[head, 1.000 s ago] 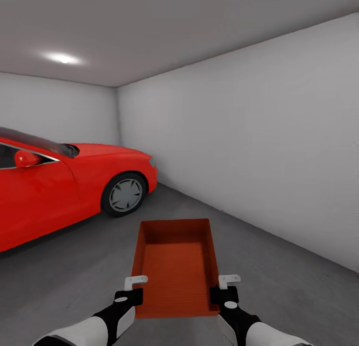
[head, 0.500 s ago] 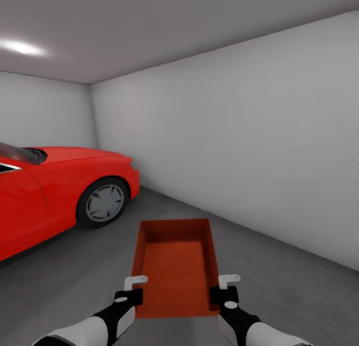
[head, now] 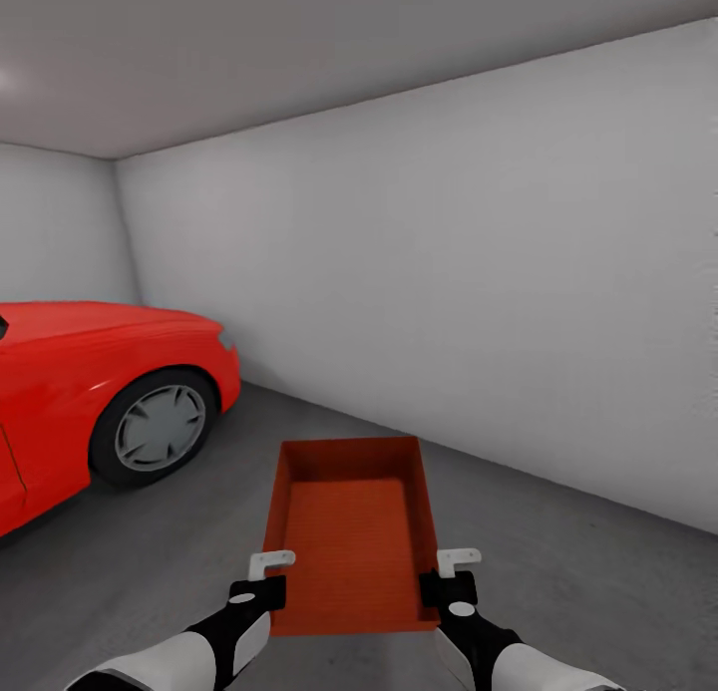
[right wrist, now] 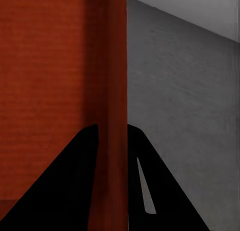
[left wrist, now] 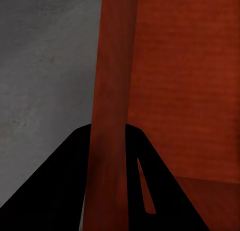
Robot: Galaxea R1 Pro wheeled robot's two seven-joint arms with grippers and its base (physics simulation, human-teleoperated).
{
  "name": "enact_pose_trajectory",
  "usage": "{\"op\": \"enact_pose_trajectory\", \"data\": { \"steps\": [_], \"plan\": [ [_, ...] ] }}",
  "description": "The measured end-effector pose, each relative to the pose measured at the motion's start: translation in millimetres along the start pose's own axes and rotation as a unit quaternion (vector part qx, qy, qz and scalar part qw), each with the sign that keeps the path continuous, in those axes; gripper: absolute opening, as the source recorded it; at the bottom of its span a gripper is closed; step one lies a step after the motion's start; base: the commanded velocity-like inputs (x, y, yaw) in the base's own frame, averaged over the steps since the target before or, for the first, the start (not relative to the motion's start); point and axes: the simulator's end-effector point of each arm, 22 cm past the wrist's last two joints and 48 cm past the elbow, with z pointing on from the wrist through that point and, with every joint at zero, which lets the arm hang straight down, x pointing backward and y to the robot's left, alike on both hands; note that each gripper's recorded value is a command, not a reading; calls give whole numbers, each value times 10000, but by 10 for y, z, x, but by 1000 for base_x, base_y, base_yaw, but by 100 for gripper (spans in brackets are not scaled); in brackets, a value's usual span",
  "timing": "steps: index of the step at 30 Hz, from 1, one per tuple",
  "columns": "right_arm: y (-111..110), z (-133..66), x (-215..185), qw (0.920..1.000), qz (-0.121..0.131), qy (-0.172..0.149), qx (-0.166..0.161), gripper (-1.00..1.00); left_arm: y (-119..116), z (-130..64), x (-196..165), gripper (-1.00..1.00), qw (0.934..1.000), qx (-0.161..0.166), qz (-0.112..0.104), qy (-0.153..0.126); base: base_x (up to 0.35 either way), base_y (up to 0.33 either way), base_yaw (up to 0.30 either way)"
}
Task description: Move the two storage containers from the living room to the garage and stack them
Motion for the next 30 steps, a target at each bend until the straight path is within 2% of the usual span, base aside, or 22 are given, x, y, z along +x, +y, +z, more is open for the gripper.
{"op": "enact_pose_trajectory", "data": {
  "steps": [30],
  "plan": [
    [0,0,2,10000,2,2,0,-100,0,0,1,-100,10000,0,1,1,305,207,-281]
  ]
}}
